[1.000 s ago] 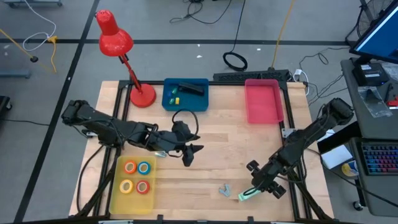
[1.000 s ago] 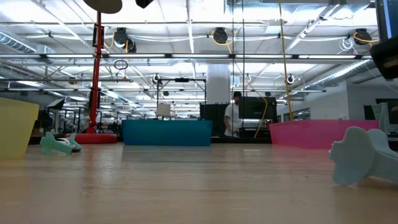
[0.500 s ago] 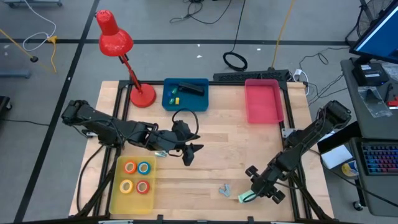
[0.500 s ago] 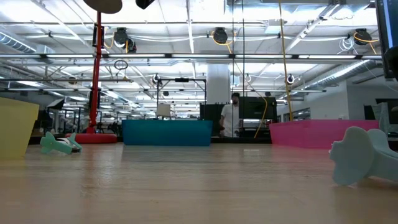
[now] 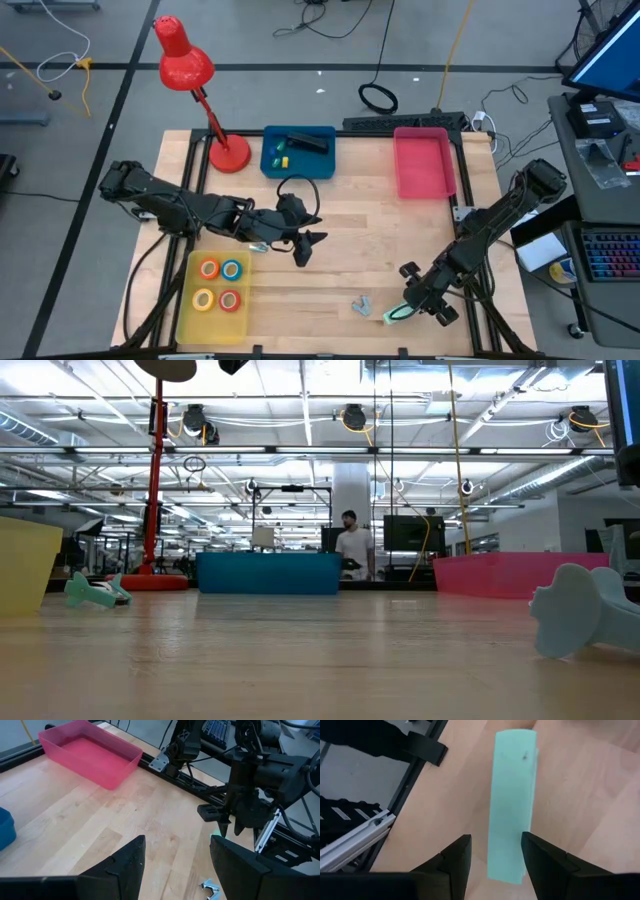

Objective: Pick and place Stapler, Stapler remover, tape
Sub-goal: Put the light blue stapler into the blue bin

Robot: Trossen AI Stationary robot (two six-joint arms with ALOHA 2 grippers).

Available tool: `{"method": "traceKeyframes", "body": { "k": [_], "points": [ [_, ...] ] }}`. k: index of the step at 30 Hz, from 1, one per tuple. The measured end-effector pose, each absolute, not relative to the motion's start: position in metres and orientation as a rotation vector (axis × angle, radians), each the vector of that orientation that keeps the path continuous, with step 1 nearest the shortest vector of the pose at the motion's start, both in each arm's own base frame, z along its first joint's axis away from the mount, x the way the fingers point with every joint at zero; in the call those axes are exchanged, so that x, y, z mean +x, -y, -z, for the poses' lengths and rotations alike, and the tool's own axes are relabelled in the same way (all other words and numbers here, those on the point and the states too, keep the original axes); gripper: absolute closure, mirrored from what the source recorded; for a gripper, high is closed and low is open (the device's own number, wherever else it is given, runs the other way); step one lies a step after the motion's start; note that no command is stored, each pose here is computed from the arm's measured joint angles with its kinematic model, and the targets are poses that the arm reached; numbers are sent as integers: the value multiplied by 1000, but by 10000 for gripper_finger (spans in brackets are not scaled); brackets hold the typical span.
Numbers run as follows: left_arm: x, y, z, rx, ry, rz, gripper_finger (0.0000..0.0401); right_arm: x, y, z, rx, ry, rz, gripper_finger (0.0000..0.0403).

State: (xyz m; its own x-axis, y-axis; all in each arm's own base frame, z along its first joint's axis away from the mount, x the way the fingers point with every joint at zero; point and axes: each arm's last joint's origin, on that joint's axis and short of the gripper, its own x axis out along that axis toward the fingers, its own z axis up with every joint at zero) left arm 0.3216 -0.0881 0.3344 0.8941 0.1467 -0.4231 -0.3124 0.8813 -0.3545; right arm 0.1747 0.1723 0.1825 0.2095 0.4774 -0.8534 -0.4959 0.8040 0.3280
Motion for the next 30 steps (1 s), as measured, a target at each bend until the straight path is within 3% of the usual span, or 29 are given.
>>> {"method": "traceKeyframes", "body": {
  "k": [30],
  "points": [
    [322, 88, -334, -427, -399, -244, 178, 177, -179, -163, -59, -1245, -604, 237]
  ]
}}
